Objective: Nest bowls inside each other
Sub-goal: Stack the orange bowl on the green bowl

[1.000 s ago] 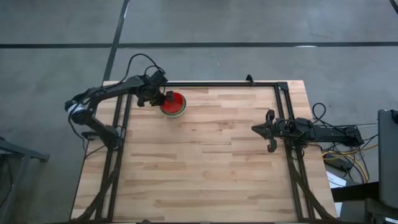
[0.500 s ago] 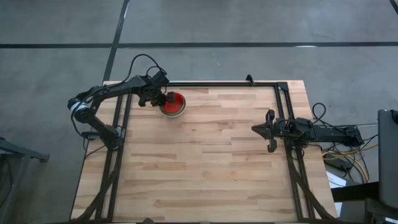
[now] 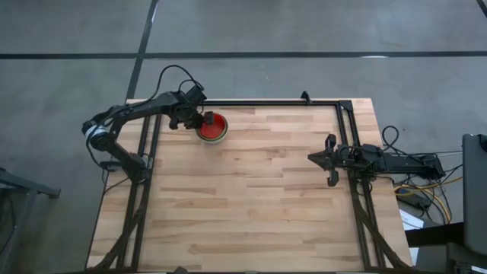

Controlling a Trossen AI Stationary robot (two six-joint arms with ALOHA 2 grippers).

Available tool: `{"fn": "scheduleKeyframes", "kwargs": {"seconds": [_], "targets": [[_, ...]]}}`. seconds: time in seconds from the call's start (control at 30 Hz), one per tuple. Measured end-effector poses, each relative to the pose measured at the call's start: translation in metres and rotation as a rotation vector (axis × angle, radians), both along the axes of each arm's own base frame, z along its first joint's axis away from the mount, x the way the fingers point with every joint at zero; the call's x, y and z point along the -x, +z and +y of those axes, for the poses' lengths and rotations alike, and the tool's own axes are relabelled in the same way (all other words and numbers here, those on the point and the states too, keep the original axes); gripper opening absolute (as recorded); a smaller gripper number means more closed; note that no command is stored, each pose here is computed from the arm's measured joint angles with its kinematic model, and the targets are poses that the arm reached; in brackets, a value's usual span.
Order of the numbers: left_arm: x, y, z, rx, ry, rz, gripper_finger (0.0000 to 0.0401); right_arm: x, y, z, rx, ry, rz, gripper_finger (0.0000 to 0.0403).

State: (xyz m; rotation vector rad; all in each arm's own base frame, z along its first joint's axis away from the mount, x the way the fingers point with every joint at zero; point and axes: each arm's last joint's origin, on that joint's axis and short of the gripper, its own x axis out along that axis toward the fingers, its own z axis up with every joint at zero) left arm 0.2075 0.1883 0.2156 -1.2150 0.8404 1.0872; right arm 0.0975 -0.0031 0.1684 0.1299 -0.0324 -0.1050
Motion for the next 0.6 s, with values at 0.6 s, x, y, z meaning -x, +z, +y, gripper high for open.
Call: {"fn": "scheduleKeyframes", "kwargs": {"seconds": [0.6], "targets": [[-0.0003,0.001,-0.001,0.021,-0.017,-0.017,0.0116,0.0,0.0,0.0,0.001,0.0,0.0,0.0034]]}}
